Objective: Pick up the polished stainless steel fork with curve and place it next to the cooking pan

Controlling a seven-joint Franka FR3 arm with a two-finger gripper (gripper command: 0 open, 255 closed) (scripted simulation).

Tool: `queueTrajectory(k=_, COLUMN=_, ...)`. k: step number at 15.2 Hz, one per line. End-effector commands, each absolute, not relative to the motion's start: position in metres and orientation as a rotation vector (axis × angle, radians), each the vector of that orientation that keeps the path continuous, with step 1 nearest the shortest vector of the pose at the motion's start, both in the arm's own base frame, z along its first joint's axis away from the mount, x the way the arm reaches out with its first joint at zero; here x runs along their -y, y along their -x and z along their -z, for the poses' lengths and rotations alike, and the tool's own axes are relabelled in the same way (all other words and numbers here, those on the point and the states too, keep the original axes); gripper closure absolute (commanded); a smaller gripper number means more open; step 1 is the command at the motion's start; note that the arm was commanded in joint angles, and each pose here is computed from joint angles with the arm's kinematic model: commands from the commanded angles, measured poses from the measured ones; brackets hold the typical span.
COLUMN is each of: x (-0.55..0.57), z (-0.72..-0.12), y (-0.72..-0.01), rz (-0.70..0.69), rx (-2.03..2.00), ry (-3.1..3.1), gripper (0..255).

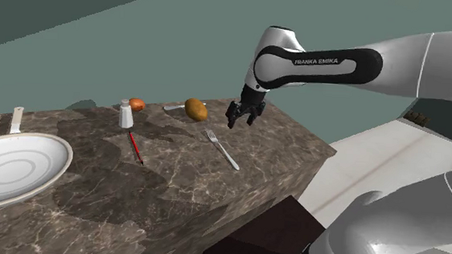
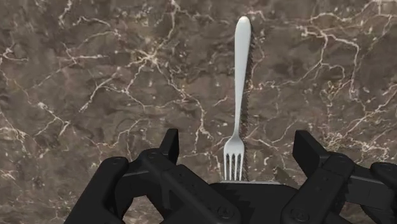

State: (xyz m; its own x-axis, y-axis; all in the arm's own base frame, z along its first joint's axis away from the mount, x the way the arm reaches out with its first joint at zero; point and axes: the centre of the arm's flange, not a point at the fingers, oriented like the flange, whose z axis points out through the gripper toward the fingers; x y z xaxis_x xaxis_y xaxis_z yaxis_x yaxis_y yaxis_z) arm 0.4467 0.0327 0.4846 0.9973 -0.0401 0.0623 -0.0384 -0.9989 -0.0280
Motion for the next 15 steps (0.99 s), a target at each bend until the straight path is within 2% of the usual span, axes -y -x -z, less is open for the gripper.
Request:
queueTrajectory(k=1, x=-0.037, z=-0.465, y=-0.464, rz=0.101, rx=-0.072, ry=3.114, gripper=0)
queueTrajectory(k=8, x=-0.05, z=-0.399, y=-0.527, rz=0.103, rx=-0.107, ry=3.121, gripper=0)
queueTrajectory(k=15, x=-0.051, z=-0.363, y=-0.534, rz=0.103, rx=-0.109, ry=3.121, gripper=0)
